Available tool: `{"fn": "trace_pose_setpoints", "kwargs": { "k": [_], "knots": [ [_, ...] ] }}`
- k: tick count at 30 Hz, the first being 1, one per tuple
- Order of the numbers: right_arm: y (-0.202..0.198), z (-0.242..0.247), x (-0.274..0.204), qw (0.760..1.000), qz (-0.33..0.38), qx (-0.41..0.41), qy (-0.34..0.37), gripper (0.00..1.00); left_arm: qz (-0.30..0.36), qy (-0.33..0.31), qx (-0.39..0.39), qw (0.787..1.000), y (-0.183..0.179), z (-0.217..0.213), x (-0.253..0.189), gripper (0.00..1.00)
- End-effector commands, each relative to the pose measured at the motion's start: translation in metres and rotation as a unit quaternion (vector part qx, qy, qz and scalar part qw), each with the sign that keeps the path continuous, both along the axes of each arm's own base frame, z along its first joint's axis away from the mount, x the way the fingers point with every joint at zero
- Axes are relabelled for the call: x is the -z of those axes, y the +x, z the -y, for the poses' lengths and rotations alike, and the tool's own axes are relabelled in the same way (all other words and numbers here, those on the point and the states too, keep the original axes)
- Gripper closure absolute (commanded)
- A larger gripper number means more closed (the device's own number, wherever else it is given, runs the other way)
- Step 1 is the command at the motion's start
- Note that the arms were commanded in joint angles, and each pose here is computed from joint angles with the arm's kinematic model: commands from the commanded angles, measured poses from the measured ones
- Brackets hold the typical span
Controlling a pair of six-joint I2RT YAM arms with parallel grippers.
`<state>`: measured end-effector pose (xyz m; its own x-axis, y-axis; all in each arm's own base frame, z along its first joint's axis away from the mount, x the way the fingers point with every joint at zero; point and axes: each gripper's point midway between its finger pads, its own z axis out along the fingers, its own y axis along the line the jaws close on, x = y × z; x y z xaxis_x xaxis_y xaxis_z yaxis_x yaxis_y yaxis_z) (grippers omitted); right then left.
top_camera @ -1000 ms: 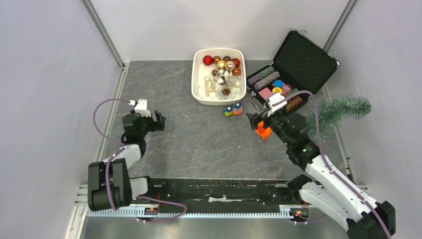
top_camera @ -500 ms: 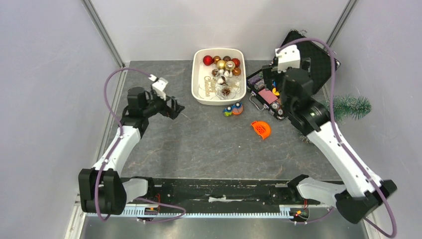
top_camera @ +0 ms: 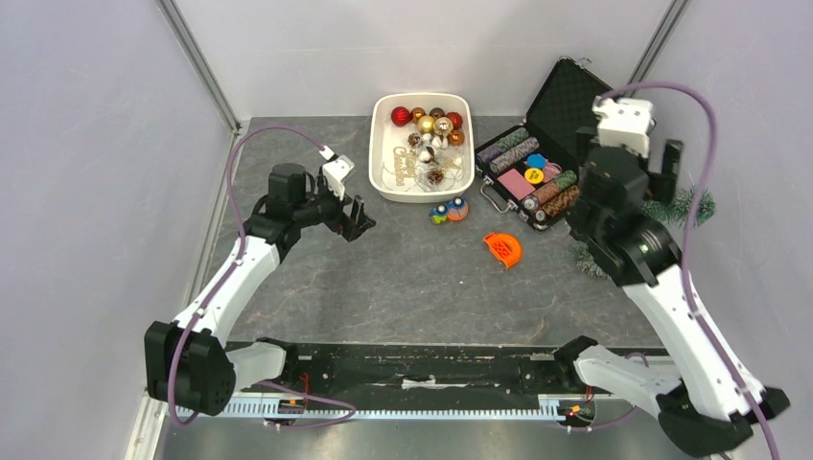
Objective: Decorate the small christmas tree
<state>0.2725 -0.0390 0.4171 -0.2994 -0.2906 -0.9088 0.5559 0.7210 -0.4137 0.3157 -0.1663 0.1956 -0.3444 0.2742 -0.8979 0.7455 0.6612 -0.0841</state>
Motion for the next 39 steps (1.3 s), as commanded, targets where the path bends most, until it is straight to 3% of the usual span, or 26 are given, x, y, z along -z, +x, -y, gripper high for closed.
{"fn": "trace_pose_setpoints", "kwargs": {
  "k": [1, 12, 18, 29, 39],
  "knots": [
    [-0.041, 0.031, -0.014, 0.997, 0.042, 0.066, 0.008, 0.02, 0.027, 0.015, 0.007, 1.000, 0.003, 0.001, -0.016, 0.08],
    [-0.079, 0.046, 0.000, 0.988, 0.123, 0.029, 0.085, 0.02, 0.041, 0.026, 0.002, 0.999, -0.005, -0.002, -0.021, 0.09],
    [-0.101, 0.058, -0.002, 0.970, 0.201, 0.021, 0.136, 0.02, 0.044, 0.031, 0.005, 0.999, -0.009, -0.004, -0.023, 0.09],
    [-0.079, 0.048, 0.036, 0.969, 0.201, 0.050, 0.136, 0.02, 0.049, 0.034, 0.018, 0.998, -0.019, -0.004, -0.026, 0.09],
    [-0.095, 0.064, 0.067, 0.954, 0.239, 0.118, 0.138, 0.02, 0.048, 0.034, 0.031, 0.998, -0.024, -0.001, -0.026, 0.09]
  ]
}}
